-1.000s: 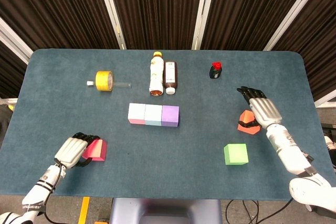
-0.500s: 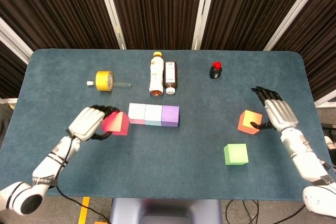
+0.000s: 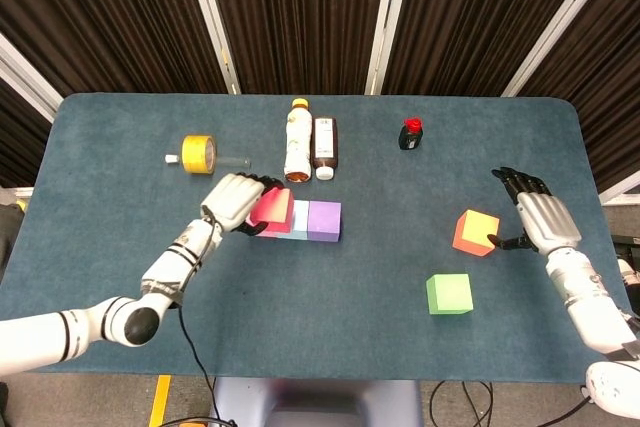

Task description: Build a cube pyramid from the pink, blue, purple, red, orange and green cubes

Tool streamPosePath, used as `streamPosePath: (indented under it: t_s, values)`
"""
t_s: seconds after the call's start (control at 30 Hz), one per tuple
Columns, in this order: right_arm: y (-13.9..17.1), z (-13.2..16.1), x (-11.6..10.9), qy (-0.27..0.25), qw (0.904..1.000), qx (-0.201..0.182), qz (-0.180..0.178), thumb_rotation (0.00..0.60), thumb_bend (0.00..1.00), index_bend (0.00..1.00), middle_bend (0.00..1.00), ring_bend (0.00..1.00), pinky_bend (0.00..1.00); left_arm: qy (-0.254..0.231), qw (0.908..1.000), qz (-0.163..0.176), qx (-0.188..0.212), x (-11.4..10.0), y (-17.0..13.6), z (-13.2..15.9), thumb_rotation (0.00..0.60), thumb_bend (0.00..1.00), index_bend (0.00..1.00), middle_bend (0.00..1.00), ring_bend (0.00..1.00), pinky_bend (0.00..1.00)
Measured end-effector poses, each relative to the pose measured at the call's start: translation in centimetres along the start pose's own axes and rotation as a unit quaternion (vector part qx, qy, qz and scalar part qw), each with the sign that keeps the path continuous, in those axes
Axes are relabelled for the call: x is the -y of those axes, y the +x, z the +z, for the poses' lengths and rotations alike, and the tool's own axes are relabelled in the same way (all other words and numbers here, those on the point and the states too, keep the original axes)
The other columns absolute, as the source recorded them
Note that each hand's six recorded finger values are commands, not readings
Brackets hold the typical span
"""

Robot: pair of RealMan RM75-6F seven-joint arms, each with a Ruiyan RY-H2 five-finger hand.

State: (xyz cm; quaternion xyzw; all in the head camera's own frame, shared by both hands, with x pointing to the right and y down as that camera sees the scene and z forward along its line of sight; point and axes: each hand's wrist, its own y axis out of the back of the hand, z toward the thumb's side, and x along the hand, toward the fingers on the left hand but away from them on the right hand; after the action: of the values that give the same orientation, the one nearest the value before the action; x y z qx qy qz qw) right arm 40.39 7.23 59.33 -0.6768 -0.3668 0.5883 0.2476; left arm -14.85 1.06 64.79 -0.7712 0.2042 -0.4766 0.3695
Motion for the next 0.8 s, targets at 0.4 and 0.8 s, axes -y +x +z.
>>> streamPosePath:
  t_s: [0.4, 0.8]
  values:
    - [-0.3, -0.4, 0.2, 0.001, 1.0, 0.005, 0.002, 0.6, 0.32, 0.07, 0.13, 0.03, 0.16, 0.033, 0.9992, -0.008, -0.022, 1.3, 2.1, -0.2, 0.6, 0.37, 0.34, 0.41, 0.36, 0.29]
    - [-0.2, -0.8, 0.0, 0.0, 0.9999, 0.012, 0.0, 0.6, 0.32, 0.07, 0.13, 0.03, 0.16, 0.035, 0.9992, -0.009, -0.02, 1.4, 2.3, -0.4, 0.6, 0.37, 0.34, 0.41, 0.36, 0.29]
